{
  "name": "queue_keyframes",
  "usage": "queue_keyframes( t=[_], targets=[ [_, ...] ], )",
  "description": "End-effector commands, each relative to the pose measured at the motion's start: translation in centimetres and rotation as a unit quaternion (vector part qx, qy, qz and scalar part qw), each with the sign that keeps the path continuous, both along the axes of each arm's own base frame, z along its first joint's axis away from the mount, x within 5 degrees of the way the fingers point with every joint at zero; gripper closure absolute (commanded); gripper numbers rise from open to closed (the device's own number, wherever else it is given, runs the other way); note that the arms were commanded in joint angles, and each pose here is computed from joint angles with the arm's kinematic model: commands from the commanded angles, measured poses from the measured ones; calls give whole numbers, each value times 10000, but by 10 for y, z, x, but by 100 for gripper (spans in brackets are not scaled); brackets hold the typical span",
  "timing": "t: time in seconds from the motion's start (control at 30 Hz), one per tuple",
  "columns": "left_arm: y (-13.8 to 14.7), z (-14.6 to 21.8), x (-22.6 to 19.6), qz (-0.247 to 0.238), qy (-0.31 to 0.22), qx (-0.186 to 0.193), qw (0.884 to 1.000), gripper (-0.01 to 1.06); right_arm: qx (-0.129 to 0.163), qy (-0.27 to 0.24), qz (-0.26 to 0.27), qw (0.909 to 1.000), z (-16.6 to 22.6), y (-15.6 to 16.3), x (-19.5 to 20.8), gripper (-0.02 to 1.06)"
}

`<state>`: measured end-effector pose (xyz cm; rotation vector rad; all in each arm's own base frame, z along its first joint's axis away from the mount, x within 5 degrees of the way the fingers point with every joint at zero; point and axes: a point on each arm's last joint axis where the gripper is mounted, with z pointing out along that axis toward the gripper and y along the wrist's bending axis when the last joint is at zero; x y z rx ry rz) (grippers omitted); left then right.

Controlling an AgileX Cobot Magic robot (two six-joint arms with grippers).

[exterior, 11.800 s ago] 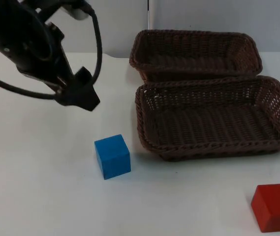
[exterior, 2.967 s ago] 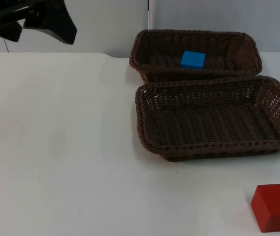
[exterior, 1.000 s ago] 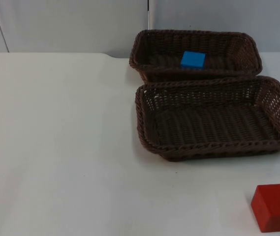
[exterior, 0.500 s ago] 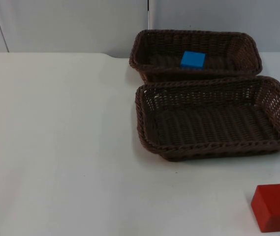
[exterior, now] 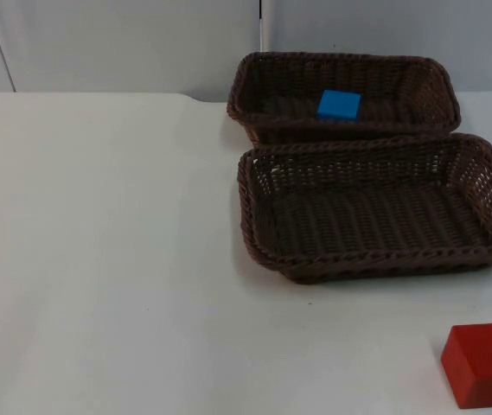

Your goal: Pick up one cube with the left hand and place it into the upper basket. Pick up one cube with the right hand and place it into the lower basket.

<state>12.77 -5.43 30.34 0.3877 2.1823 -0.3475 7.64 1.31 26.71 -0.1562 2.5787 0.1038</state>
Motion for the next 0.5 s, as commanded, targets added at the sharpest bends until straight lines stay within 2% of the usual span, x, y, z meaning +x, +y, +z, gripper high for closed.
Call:
queue_keyframes(
  t=[0.0, 0.2, 0.47],
  targets=[
    [1, 0, 0, 29, -62, -35, 10000, 26, 121, 124, -6, 9998, 4, 3, 11, -1],
    [0, 1, 0, 31, -53, -118, 9999, 26, 421, 505, -29, 9978, 11, 12, 45, -1],
    [0, 1, 0, 31, -53, -126, 9999, 26, 561, 1191, -22, 9913, -1, 21, 86, -1]
  ],
)
